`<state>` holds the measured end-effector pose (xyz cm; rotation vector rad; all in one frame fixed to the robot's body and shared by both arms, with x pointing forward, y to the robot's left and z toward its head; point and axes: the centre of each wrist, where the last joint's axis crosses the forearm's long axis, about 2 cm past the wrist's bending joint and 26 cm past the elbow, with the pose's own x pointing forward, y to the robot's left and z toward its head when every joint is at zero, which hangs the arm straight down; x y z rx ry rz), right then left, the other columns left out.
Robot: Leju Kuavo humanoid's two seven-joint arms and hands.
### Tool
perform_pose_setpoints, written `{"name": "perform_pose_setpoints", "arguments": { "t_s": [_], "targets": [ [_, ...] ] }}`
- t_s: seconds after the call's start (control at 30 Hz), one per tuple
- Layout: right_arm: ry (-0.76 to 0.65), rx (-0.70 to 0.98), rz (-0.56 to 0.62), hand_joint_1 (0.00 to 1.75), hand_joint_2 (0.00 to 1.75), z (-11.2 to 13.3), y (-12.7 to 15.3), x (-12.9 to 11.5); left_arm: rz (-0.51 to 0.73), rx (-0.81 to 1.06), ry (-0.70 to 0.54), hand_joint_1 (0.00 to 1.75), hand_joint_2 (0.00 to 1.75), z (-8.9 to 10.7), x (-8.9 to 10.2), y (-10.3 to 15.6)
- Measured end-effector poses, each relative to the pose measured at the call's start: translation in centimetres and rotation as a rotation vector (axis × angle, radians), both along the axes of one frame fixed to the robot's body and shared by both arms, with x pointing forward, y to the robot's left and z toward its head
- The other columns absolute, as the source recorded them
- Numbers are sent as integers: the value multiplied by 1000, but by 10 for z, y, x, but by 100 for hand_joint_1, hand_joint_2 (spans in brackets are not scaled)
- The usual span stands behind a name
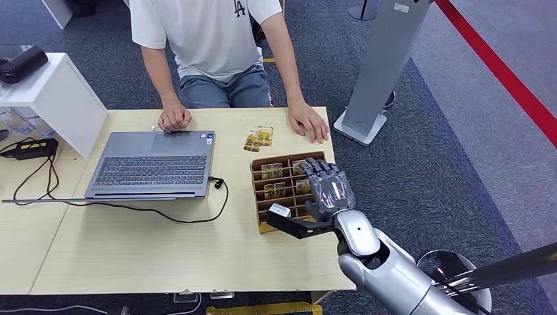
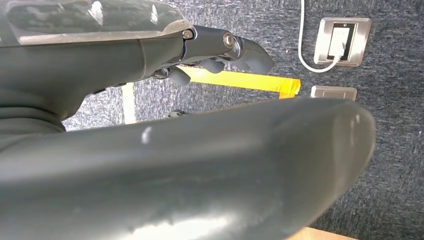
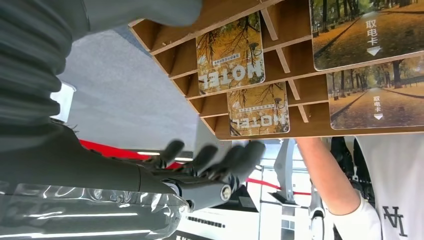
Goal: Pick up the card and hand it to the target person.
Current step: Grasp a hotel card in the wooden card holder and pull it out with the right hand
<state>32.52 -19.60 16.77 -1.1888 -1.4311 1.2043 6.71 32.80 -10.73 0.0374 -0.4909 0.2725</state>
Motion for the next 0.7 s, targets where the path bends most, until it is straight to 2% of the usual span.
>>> {"name": "perform_pose_setpoints", "arguments": {
  "t_s": [0.4,0.7],
  "targets": [
    [1,22,13,48,175,3,2,-1,0,2,-1,0,0,0,0,1],
    [50,28,29,55,175,-7,4,0,0,2,-1,0,0,0,0,1]
  ]
}}
